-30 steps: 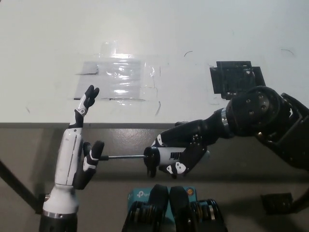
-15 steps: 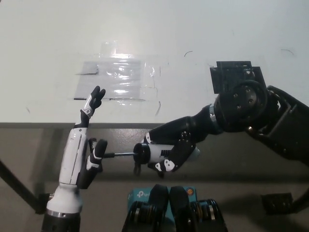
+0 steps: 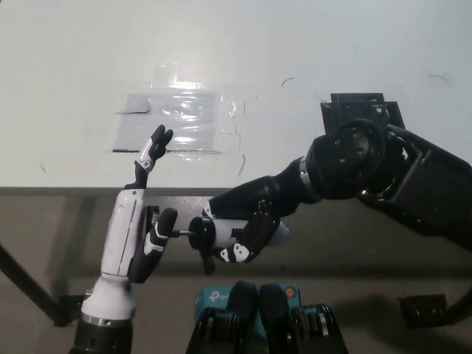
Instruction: The robot uses right hand to pick up a small white air pumper and uses its left hand to compress it, and then puts it on the desk
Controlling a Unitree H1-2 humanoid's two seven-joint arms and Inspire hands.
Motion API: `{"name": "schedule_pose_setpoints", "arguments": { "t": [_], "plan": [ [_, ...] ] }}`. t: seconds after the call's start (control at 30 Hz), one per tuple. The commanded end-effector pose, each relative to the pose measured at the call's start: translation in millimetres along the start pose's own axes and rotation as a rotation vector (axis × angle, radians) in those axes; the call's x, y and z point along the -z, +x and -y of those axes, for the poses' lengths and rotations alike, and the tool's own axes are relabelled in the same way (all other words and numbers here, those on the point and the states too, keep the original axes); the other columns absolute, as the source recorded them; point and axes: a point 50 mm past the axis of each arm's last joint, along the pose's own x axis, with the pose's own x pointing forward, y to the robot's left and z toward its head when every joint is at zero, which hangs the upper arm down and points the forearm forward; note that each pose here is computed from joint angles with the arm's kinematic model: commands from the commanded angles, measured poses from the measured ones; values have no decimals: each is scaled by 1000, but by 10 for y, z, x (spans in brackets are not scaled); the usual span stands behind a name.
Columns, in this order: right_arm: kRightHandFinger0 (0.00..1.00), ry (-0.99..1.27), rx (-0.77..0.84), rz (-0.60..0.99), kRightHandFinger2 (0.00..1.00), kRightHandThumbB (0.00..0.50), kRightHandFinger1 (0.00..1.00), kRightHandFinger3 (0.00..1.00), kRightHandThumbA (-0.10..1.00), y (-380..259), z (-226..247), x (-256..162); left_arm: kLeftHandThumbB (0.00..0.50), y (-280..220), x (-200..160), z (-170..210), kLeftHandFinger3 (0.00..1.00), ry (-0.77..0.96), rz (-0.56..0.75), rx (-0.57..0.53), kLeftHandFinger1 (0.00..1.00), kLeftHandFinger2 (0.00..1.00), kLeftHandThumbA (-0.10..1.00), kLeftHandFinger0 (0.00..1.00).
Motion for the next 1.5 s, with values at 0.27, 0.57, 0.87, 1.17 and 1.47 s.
{"name": "schedule_pose_setpoints", "arguments": {
  "t": [0.27, 0.57, 0.87, 1.17, 1.47],
  "plan": [
    [0, -22, -28, 26, 530, 184, 76, 747, -100, -38, 181, -388, 321, 227, -81, 109, 1000, 11, 31, -1, 1000, 1000, 1000, 1000],
    [0, 85, -127, 48, 630, 180, 167, 740, -100, -46, 248, -368, 316, 301, -43, 147, 1000, 3, 28, 13, 1000, 1000, 1000, 1000],
    [0, 132, -173, -13, 669, 174, 219, 688, -100, -74, 268, -325, 344, 306, -10, 224, 1000, -5, 35, 42, 1000, 1000, 1000, 1000],
    [0, 93, -68, -40, 669, 208, 205, 253, -100, -223, 364, -247, 343, 253, 45, 173, 1000, -15, -3, 14, 1000, 1000, 1000, 1000],
    [20, 79, 191, -229, 729, 186, 481, 486, -100, -774, 794, 159, 332, 233, 144, -292, 1000, -31, -31, -97, 1000, 1000, 1000, 1000]
  ]
}}
